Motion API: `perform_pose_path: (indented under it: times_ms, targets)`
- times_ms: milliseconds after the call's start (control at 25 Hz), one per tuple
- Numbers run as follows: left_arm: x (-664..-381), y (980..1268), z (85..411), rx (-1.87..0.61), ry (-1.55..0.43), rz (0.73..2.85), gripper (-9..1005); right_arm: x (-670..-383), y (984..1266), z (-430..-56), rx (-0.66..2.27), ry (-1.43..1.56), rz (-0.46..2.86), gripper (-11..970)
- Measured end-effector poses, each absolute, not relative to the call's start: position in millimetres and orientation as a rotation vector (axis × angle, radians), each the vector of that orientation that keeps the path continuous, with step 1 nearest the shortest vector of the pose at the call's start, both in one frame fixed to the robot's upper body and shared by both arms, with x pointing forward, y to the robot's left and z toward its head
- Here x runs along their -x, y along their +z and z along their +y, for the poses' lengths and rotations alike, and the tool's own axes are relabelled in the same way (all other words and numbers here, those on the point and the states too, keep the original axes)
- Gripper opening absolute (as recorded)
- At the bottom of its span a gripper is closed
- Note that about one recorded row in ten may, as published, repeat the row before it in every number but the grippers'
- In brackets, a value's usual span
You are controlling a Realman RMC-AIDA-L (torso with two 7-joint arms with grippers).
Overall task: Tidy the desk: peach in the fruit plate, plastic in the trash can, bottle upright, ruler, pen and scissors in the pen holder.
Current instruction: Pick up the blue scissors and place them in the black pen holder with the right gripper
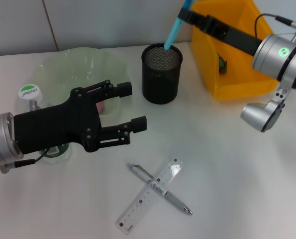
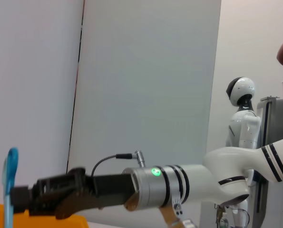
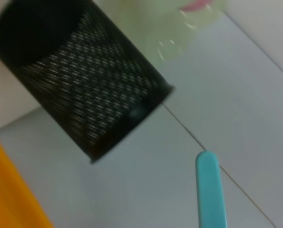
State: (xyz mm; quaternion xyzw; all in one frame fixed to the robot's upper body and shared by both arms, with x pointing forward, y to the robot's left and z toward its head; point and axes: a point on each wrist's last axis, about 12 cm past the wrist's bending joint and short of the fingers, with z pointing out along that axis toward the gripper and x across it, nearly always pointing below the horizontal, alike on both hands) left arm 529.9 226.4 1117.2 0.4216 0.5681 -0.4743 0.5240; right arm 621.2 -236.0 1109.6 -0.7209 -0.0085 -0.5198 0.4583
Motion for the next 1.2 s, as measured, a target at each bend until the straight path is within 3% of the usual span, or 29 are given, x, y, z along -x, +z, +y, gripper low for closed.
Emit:
perform_pose_path:
  times_ms: [1200]
  targets:
    - [-525, 1118, 232, -0.947, -1.140, 1.325, 815, -635, 1092, -212, 1.918, -1.415, -0.197, 316]
